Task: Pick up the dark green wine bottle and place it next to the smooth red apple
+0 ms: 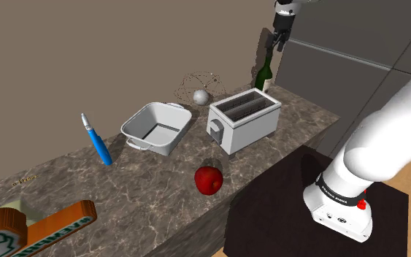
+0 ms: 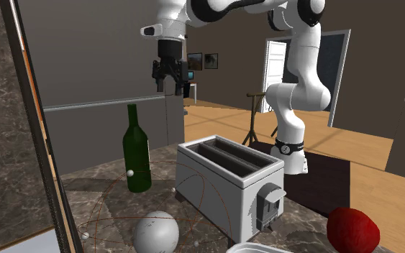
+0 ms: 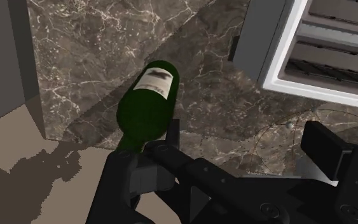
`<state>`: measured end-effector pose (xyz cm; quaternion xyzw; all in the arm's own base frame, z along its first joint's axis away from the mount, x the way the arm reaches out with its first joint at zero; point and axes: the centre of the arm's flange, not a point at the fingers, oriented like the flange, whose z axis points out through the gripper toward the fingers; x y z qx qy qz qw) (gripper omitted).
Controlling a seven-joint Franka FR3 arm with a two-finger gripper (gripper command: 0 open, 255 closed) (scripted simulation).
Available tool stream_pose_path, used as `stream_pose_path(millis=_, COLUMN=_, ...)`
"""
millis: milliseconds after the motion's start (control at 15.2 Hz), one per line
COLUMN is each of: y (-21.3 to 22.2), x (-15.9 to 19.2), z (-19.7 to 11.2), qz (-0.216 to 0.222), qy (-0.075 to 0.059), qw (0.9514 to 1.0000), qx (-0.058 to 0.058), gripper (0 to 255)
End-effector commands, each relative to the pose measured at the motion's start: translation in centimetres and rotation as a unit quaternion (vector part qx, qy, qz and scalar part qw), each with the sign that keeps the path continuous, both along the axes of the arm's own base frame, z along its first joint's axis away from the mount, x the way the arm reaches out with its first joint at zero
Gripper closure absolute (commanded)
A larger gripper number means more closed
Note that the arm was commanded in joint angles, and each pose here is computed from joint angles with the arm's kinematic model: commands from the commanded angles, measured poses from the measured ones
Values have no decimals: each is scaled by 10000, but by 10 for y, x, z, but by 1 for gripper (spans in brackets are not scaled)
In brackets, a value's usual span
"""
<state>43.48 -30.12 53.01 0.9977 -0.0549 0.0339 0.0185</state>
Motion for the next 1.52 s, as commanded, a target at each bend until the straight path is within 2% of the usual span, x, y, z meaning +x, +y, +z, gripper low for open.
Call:
stream_pose_path(millis=0, y=-25, x=12, z=-7, qz=-10, qy=-31, qw=10000, qx=32, gripper=0)
stream_pose_path(millis=528, y=-121, x=54, z=-33, qz=-81, qy=-148, qw=9997, qx=182, gripper=0)
stream_pose_path(millis=1056, y=-121, x=57, z=-73, qz=-81, qy=-148, qw=9997, qx=182, gripper=0)
stream_pose_path(millis=1452, y=-121, x=57, z=-73, qz=-81, qy=-148, qw=9997, qx=182, gripper=0)
